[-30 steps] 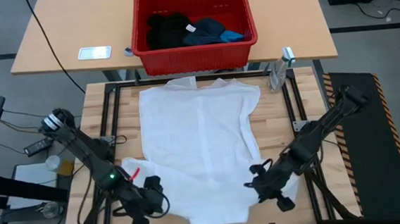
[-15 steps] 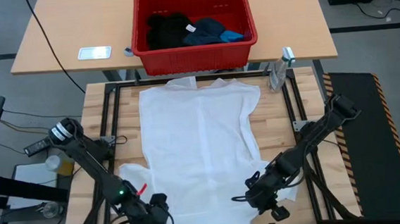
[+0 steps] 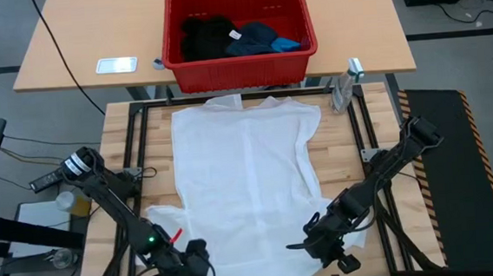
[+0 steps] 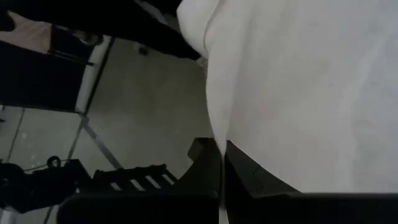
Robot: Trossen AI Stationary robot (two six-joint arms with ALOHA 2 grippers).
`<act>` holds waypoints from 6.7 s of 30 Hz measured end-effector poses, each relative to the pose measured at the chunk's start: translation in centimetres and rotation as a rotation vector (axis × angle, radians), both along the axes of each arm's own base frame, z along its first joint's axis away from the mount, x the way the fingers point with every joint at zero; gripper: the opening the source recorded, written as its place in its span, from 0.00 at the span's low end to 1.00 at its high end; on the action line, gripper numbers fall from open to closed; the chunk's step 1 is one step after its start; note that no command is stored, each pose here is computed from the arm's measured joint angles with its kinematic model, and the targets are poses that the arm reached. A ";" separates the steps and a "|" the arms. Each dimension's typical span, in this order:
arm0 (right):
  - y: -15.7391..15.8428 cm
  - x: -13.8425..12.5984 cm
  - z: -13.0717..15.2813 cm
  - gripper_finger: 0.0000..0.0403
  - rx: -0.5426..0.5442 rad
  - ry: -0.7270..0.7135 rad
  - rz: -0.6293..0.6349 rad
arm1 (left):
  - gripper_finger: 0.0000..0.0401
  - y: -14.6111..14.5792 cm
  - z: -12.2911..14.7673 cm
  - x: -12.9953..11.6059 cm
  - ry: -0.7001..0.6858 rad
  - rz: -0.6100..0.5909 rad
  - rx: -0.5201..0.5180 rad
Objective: Fold Laundry from Bin
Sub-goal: Fold the white polo shirt
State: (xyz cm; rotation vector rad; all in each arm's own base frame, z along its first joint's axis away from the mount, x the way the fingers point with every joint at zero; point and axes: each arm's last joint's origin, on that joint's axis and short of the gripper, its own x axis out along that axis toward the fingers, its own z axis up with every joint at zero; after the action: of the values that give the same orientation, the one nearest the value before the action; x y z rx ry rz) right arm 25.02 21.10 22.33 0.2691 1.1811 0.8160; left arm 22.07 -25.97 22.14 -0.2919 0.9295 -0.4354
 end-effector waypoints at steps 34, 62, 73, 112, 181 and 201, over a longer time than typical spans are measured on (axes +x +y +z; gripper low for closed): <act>-8.3 3.9 0.6 0.51 -0.025 0.023 -0.248 | 0.46 6.1 -3.7 -8.2 0.786 -0.025 0.070; -8.2 4.1 0.7 0.51 -0.029 0.009 -0.289 | 0.36 2.8 -7.2 -12.0 0.817 0.075 0.270; -8.3 4.2 0.7 0.50 -0.033 -0.001 -0.291 | 0.01 2.1 -5.7 -11.2 0.811 0.070 0.318; -26.2 25.7 2.1 0.35 -0.277 -0.533 -0.712 | 0.00 6.2 6.0 -0.9 0.035 0.411 0.306; -12.9 10.5 3.5 0.35 -0.190 -0.072 -0.794 | 0.41 20.8 1.9 -4.1 0.204 0.320 0.469; -9.5 10.5 2.3 0.35 -0.125 -0.157 -0.944 | 0.40 41.2 0.4 -8.9 0.210 1.348 0.310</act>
State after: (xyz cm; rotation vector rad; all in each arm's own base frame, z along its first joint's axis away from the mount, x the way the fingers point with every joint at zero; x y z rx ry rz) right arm 35.53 11.55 24.61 0.5861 0.8099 -0.0648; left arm 13.19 15.27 22.54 -0.6050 0.7943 0.9820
